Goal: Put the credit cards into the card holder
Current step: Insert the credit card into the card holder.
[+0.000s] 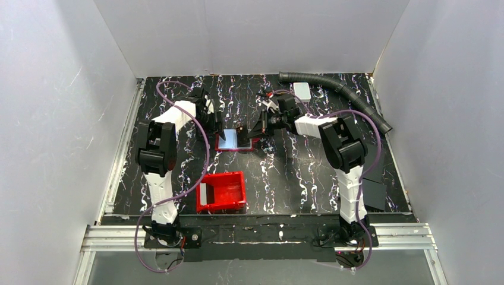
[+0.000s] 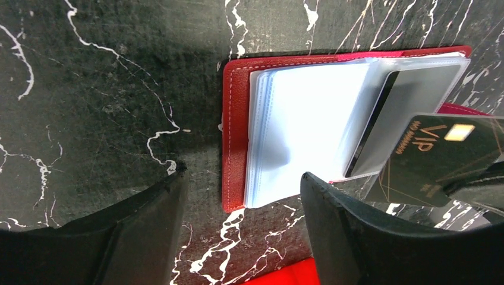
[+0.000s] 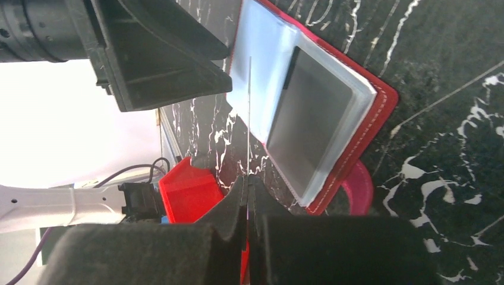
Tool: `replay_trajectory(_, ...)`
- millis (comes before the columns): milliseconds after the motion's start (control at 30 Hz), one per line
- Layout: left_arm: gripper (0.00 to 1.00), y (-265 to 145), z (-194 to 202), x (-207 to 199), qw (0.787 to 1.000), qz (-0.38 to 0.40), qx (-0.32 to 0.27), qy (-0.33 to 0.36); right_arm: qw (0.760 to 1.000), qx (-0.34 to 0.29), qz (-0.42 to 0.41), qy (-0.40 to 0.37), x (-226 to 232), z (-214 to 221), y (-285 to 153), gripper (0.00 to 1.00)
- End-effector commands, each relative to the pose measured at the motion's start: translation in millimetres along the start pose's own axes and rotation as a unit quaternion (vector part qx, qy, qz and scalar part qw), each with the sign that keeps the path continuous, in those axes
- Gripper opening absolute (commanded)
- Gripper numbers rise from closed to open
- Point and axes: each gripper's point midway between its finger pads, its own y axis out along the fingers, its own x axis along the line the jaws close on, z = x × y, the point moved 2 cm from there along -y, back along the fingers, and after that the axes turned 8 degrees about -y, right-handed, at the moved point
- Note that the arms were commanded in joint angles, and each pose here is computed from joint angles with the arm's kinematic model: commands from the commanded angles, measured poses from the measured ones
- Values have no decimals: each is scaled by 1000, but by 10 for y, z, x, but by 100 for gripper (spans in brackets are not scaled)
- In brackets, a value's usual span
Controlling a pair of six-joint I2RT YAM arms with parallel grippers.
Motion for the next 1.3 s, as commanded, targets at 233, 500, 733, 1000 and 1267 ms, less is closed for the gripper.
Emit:
replay_trajectory(233, 58, 107, 60, 148, 998, -61, 14, 2, 1000, 7, -8, 16, -90, -50, 107, 1)
replay_trajectory(500, 50, 115, 73, 140, 998, -65, 19, 4, 999, 14, 15, 24, -126, -62, 163, 1)
replay_trajectory(733, 47, 135, 99, 108, 998, -65, 22, 7, 998, 28, 26, 42, -143, 2, 229, 1)
replay_trajectory(1000, 47, 129, 108, 91, 997, -67, 23, 9, 997, 40, 36, 58, -169, 58, 278, 1)
replay_trajectory(1267, 47, 126, 114, 93, 997, -72, 23, 12, 996, 47, 38, 68, -207, 117, 313, 1)
